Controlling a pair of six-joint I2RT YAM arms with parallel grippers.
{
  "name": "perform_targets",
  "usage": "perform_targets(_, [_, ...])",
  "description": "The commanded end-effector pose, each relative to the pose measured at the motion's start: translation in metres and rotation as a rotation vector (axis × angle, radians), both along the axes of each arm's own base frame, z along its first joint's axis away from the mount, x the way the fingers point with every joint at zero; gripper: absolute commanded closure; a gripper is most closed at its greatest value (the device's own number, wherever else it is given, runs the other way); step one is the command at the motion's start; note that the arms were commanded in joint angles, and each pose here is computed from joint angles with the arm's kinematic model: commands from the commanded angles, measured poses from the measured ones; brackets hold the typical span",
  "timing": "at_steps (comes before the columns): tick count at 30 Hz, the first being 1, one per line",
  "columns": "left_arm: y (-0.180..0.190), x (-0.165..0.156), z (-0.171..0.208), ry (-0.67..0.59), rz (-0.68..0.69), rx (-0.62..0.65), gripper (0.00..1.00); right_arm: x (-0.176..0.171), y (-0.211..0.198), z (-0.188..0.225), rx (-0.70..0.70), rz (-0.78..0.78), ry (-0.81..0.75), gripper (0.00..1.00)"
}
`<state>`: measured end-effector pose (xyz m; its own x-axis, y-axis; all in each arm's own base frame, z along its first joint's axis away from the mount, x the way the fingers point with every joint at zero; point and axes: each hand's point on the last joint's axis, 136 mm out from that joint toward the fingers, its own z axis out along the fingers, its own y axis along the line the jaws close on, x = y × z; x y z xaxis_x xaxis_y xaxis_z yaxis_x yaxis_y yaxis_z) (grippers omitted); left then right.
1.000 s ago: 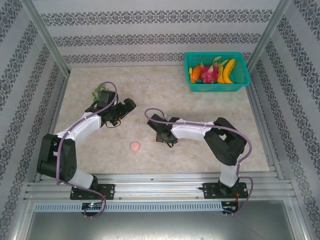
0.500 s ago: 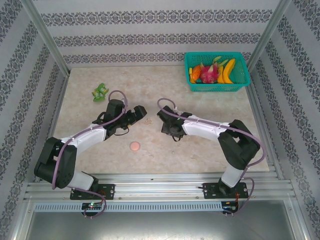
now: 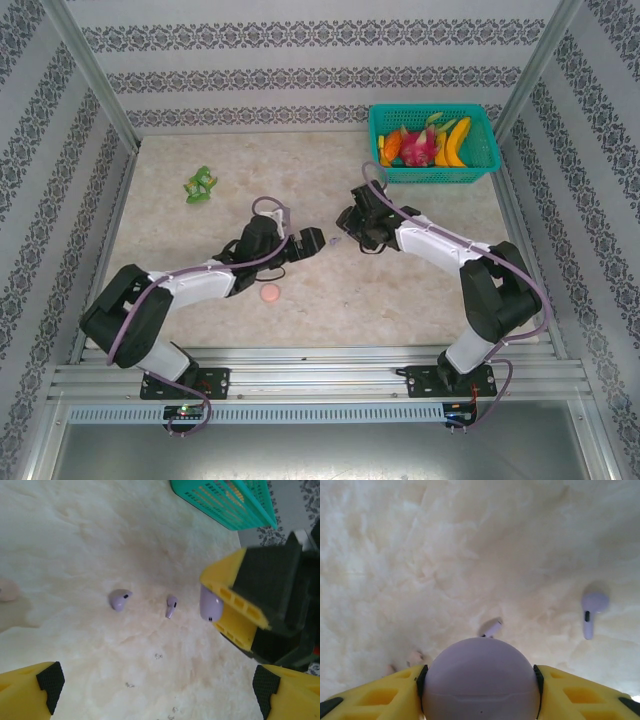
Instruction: Insert wireless bluetooth earbuds into charging case
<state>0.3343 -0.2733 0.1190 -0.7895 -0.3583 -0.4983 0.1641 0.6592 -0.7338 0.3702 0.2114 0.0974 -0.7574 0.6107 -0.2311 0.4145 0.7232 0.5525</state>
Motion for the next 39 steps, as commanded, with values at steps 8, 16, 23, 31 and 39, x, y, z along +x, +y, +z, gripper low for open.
perform_targets(8, [-0.049, 0.028, 0.005, -0.171, -0.021, -0.052, 0.15, 0.018, 0.006, 0.017, 0.241, -0.08, -0.002, 0.48])
perform_targets(16, [-0.066, 0.041, -0.002, -0.197, -0.003, -0.099, 0.22, 0.018, 0.004, 0.011, 0.267, -0.108, 0.023, 0.48])
perform_targets(23, [-0.07, 0.053, -0.002, -0.212, 0.027, -0.096, 0.25, 0.017, 0.004, 0.004, 0.27, -0.111, 0.038, 0.48])
perform_targets(31, [-0.077, 0.065, -0.002, -0.219, 0.047, -0.103, 0.31, 0.018, 0.008, 0.006, 0.284, -0.104, 0.04, 0.48])
perform_targets(39, [-0.081, 0.076, -0.002, -0.223, 0.081, -0.125, 0.43, 0.017, 0.008, 0.005, 0.3, -0.109, 0.045, 0.48])
